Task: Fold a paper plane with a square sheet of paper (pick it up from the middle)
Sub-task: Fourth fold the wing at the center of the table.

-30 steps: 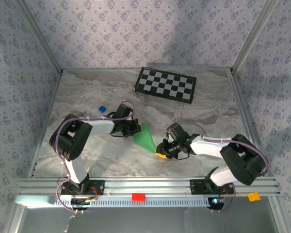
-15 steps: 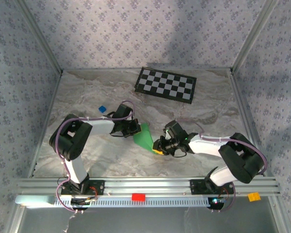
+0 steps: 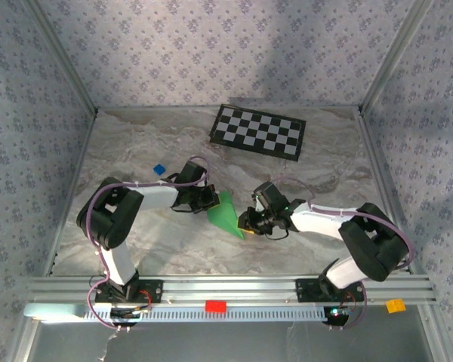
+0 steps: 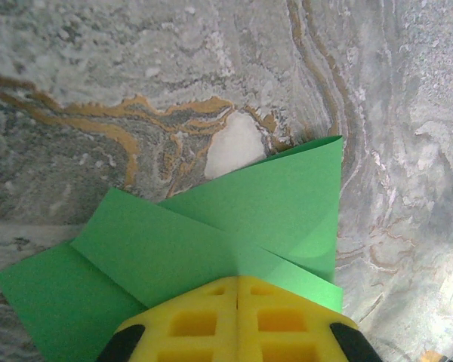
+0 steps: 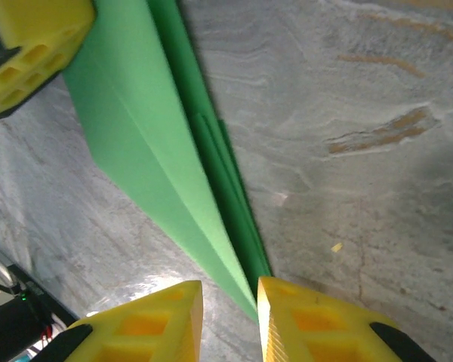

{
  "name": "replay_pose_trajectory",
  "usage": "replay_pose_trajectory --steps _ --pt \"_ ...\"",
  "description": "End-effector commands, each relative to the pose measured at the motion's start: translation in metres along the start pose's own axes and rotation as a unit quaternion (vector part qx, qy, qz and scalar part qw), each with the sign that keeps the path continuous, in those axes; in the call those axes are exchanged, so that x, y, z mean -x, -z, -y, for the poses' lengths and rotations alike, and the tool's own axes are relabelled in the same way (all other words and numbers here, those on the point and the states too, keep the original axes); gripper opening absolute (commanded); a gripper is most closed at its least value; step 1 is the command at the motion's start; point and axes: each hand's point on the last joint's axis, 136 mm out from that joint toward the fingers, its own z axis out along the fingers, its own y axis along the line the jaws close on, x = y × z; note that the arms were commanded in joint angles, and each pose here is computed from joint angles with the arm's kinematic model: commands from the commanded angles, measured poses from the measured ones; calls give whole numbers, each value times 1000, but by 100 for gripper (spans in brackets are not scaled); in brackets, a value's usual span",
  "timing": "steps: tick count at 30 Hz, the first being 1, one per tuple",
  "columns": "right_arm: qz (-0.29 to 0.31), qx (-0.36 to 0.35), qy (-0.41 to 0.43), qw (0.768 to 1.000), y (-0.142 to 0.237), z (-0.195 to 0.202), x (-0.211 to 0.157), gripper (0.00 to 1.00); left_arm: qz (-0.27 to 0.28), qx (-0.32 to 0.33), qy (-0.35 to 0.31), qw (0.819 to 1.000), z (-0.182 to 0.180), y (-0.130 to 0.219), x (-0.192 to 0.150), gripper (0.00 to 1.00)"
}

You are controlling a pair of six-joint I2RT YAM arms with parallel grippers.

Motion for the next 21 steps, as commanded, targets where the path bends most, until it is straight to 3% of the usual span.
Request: replay_pose_trajectory --steps 1,7,21 --pt "-19 -28 8 999 -6 13 -5 27 -17 52 22 998 -27 -1 -9 0" --pt "-44 -25 32 998 -14 10 -15 26 -16 51 24 998 -26 -1 -8 0" --pt "-35 13 51 998 -12 -5 -14 21 -16 50 23 998 -25 -1 -8 0"
